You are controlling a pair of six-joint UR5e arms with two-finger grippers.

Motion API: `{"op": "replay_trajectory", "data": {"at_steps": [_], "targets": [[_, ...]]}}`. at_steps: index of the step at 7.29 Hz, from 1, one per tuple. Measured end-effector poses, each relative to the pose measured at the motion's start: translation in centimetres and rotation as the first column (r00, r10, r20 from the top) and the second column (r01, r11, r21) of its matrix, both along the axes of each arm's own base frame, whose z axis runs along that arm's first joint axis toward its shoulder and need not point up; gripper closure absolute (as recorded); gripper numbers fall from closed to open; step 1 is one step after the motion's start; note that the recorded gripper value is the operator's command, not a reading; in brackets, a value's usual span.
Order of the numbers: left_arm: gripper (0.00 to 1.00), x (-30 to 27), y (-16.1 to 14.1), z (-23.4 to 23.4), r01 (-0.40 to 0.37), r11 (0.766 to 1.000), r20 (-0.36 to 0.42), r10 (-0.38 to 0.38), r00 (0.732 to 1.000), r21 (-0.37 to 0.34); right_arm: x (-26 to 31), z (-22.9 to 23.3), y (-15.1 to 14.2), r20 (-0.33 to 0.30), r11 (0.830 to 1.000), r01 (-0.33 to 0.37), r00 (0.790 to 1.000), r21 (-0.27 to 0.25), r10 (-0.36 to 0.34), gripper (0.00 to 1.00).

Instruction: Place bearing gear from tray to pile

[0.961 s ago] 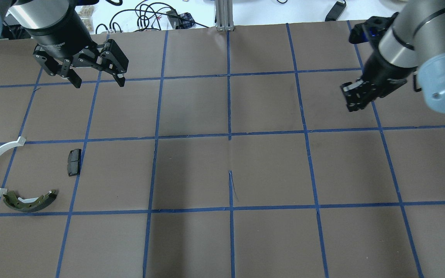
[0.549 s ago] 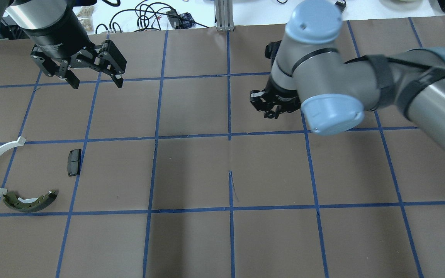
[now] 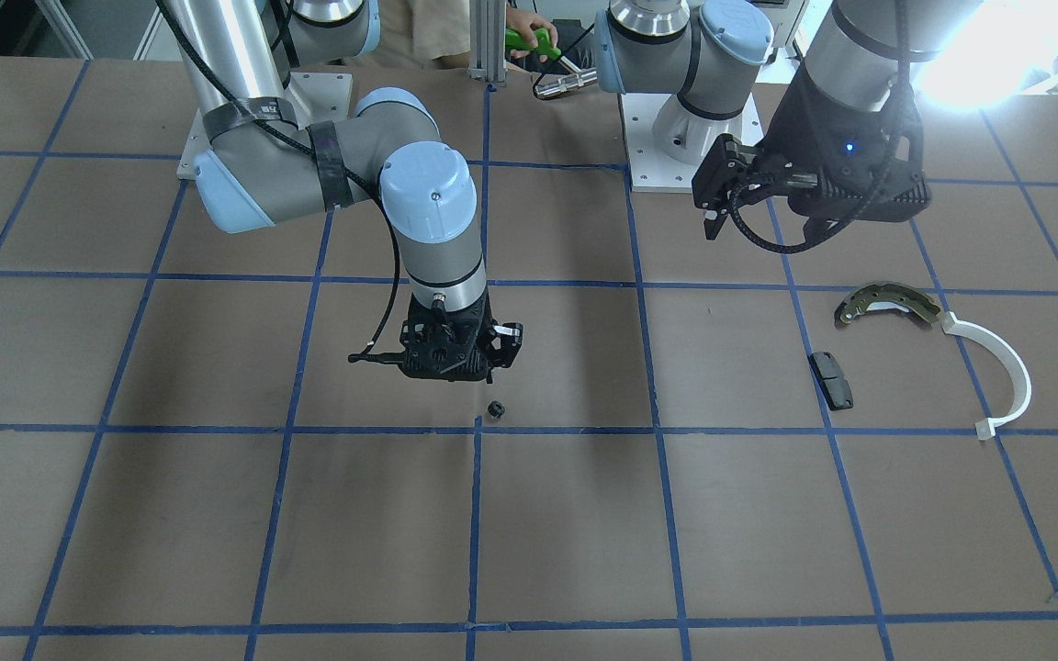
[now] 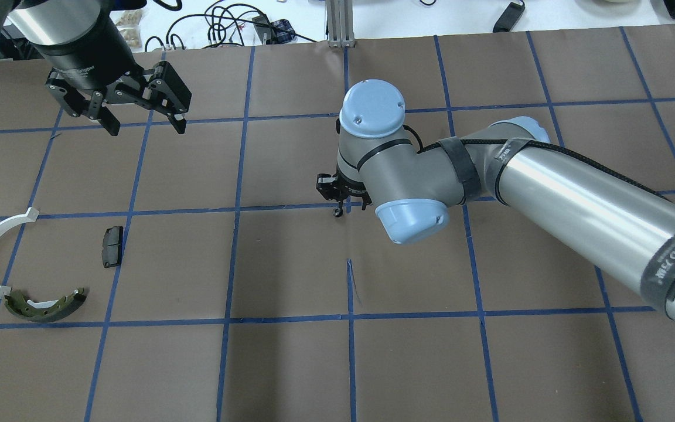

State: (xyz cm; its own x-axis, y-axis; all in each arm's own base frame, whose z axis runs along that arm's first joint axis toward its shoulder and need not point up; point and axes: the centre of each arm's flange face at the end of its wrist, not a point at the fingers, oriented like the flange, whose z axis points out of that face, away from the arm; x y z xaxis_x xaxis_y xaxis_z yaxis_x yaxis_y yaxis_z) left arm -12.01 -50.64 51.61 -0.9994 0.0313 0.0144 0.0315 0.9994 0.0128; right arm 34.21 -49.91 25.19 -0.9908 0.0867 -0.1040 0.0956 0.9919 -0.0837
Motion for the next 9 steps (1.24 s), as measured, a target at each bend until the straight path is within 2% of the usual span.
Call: {"op": "replay_trajectory", "data": {"at_steps": [2, 3, 5, 6, 7, 8, 9], "targets": [[0.00, 0.0, 0.0, 0.0, 0.000, 1.000, 0.000, 0.000, 1.000, 0.001, -3.1, 3.0, -1.3, -0.010, 0.999, -0.032, 0.999, -0.023, 0.032, 0.00], [0.00, 0.0, 0.1, 0.0, 0.000, 1.000, 0.000, 0.000, 1.000, 0.002, -7.0, 6.1, -1.6, -0.030, 0.997, -0.081, 0.996, -0.007, 0.081, 0.00], [0.00, -0.7, -0.5, -1.4, -0.024, 0.999, -0.004, 0.024, 1.000, 0.023, -19.2, 13.2, -0.9, -0.081, 0.981, -0.192, 0.978, 0.030, 0.194, 0.00], [0.00, -2.5, -1.1, -3.2, -0.044, 0.998, -0.009, 0.044, 0.999, 0.043, -26.0, 15.9, -0.1, -0.107, 0.971, -0.234, 0.966, 0.043, 0.237, 0.05], [0.00, -5.3, -1.7, -6.0, -0.041, 0.998, -0.009, 0.041, 0.999, 0.053, -32.4, 17.5, 0.8, -0.150, 0.961, -0.270, 0.949, 0.067, 0.277, 0.05], [0.00, -8.5, -2.3, -10.3, -0.048, 0.998, -0.008, 0.048, 0.999, 0.043, -39.1, 18.3, 1.9, -0.197, 0.942, -0.316, 0.922, 0.110, 0.332, 0.06], [0.00, -11.0, -2.9, -14.8, -0.064, 0.998, -0.013, 0.064, 0.998, 0.014, -45.5, 18.2, 3.3, -0.205, 0.921, -0.361, 0.899, 0.150, 0.386, 0.08]]}}
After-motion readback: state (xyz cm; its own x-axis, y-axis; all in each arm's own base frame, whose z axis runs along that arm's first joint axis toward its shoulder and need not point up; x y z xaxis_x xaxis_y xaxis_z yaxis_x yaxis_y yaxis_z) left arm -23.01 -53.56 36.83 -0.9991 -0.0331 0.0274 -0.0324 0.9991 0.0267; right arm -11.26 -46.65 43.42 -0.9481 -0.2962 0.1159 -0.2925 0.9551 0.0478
